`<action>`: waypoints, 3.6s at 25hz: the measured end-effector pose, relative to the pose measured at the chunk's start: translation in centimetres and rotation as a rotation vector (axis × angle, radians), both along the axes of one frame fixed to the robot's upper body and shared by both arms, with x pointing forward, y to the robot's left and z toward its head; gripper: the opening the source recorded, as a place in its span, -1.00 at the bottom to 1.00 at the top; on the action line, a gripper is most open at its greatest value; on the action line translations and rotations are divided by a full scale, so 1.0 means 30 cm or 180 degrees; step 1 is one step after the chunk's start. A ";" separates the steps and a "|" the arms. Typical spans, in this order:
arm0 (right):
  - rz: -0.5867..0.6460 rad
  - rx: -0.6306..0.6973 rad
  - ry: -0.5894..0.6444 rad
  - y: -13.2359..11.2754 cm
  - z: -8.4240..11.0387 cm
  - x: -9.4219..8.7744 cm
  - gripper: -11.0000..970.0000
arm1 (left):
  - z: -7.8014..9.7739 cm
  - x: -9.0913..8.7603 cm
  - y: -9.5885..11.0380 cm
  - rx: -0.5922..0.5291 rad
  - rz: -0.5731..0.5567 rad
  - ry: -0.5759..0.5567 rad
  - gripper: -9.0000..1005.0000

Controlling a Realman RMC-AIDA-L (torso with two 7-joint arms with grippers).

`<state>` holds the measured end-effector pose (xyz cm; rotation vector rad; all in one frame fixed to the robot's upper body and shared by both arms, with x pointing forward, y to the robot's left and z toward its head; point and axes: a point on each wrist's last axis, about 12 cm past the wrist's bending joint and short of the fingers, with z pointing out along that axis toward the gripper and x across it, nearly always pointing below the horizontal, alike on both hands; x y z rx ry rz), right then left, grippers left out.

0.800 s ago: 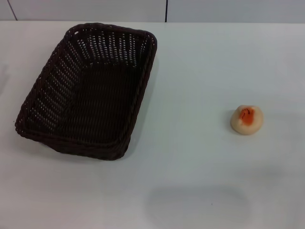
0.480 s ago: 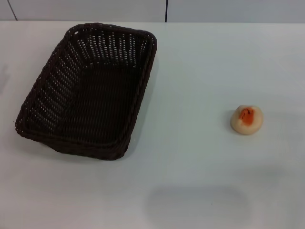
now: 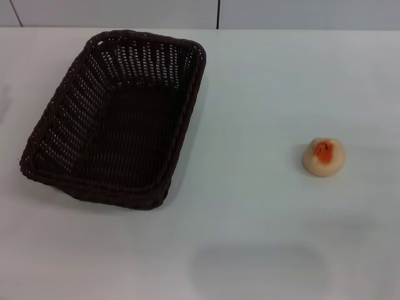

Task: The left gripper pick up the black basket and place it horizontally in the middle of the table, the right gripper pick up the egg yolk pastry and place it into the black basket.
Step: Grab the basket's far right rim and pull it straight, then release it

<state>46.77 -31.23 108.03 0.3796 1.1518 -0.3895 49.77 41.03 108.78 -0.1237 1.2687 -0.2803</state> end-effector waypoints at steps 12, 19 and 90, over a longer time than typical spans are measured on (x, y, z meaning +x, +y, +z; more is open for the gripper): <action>-0.0007 -0.0005 0.0000 -0.001 0.001 0.001 0.50 | 0.042 0.024 0.006 -0.0291 -0.0387 0.0148 0.54; 0.0009 -0.0010 -0.0006 0.005 0.004 0.004 0.50 | 0.191 0.108 -0.042 -0.0143 -0.1376 0.0945 0.43; 0.0046 0.0018 -0.0077 0.017 0.014 0.007 0.49 | 0.174 0.295 -0.364 0.1837 -0.1319 0.3430 -0.37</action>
